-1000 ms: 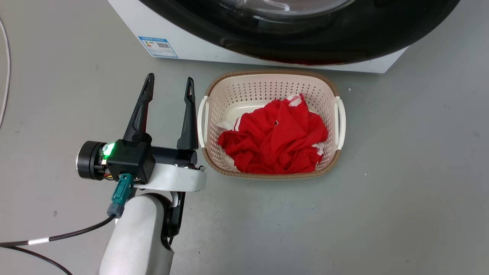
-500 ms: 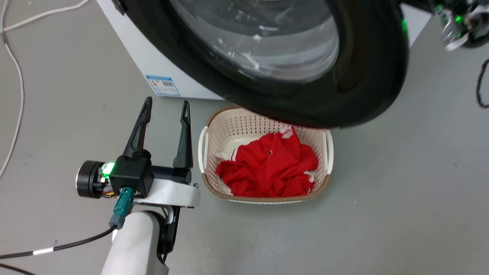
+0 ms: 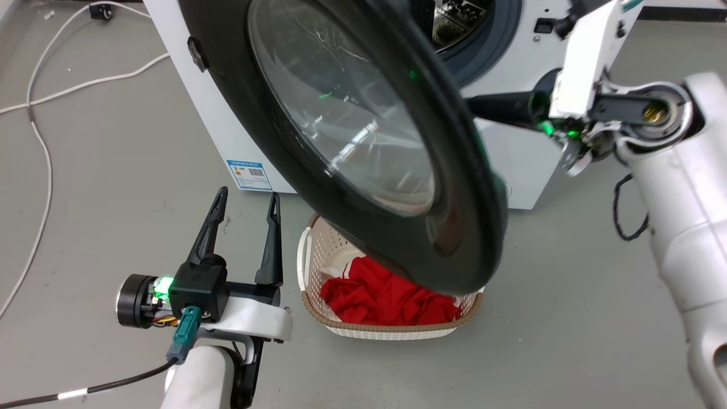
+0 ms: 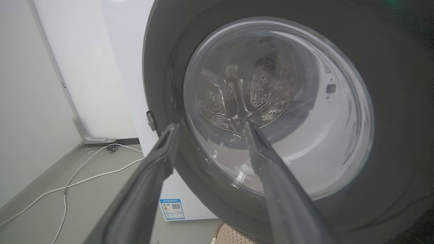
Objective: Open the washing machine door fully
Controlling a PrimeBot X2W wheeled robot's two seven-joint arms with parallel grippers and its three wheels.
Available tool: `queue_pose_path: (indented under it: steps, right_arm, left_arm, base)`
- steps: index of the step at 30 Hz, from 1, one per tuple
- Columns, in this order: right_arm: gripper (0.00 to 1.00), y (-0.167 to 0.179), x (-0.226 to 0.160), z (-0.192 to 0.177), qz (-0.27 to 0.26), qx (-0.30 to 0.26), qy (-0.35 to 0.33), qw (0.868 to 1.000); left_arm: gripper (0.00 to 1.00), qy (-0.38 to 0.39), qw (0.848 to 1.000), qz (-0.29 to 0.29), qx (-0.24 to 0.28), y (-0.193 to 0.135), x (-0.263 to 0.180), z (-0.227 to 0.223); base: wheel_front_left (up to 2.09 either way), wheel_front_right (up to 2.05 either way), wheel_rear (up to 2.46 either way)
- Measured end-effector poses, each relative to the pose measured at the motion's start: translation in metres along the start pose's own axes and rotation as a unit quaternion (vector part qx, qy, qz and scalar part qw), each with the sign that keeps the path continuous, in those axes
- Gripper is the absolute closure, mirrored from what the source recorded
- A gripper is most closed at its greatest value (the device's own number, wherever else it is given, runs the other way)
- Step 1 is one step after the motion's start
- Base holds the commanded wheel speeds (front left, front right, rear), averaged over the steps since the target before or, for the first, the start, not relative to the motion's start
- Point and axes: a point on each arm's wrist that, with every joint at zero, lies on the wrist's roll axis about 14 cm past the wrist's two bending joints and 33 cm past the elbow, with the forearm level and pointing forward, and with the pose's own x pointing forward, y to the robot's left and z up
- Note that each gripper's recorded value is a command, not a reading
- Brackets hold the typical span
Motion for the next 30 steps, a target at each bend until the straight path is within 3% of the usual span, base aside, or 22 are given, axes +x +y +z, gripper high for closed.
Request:
queue_pose_path:
  steps: [11, 20, 24, 30]
  right_arm:
    - [1.0, 0.043, 0.023, -0.043, 0.076, -0.018, 0.043, 0.996]
    - [1.0, 0.052, 0.028, -0.066, 0.095, -0.025, 0.061, 0.993]
    - [1.0, 0.049, 0.023, -0.053, 0.097, -0.018, 0.014, 0.995]
    - [1.0, 0.02, -0.01, -0.002, 0.072, 0.013, -0.163, 0.984]
  left_arm:
    - [0.0, 0.0, 1.0, 0.0, 0.0, 0.0, -0.007, 0.003]
    - [0.0, 0.0, 1.0, -0.003, -0.006, -0.003, -0.008, 0.003]
    - [0.0, 0.001, 1.0, -0.004, -0.008, -0.005, -0.007, 0.002]
    - [0.0, 0.004, 1.0, -0.008, -0.013, -0.008, -0.005, -0.001]
  base:
    - [0.0, 0.0, 0.0]
    - [0.0, 0.0, 0.0]
    - [0.0, 0.0, 0.0]
    - [0.0, 0.0, 0.0]
